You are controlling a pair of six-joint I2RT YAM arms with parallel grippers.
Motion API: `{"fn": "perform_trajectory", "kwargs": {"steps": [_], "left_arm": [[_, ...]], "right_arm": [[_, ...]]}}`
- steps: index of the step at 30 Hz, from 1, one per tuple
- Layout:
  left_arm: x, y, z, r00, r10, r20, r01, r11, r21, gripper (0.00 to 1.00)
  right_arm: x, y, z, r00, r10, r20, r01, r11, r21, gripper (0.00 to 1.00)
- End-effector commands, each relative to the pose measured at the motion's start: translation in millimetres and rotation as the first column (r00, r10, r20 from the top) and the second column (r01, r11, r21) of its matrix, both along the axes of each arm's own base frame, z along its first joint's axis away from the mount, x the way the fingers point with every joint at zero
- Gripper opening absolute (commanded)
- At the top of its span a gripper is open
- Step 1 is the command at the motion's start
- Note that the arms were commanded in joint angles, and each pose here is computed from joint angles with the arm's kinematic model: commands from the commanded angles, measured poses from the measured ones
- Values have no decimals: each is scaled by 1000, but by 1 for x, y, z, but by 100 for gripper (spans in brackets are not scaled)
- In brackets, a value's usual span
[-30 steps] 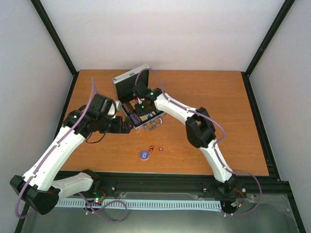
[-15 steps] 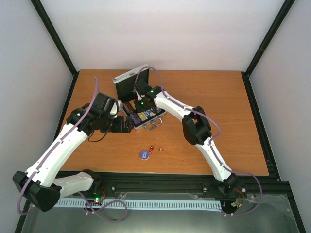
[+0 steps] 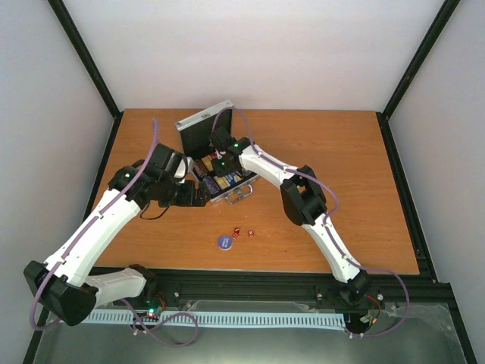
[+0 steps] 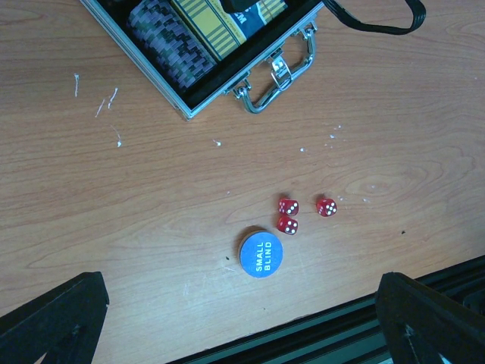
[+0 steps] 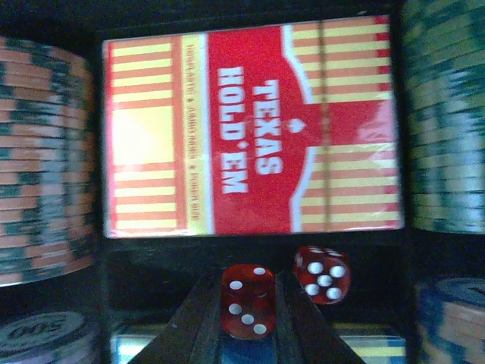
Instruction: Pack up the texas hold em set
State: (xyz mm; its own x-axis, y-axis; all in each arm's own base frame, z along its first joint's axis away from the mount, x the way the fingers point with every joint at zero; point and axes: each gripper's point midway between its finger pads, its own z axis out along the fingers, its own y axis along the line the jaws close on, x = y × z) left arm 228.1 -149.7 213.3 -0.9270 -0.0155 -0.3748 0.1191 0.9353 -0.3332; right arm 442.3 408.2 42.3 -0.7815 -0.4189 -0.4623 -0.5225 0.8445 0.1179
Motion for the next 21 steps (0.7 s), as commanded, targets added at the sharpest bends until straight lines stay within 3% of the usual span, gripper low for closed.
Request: {"fn": "perform_trajectory", "kwargs": {"steps": [1,6,11,21], "left_arm": [[7,-2,8,1000,1,27,0,1000,-14,100],[8,-2,8,1000,2,26,-2,1000,-14,100],[9,-4,9,1000,2,30,-2,1000,-19,100],[9,-4,14,999,2,38,-1,1000,-29,100]], "right_arm": [[17,-24,-14,996,-48,70,57,990,-130,13],[23,-29,-6,993,-38,112,55,986,-159,21],[17,-20,4,995,4,96,7,994,-112,34],[5,-12,71,990,35,137,-33,999,-23,36]]}}
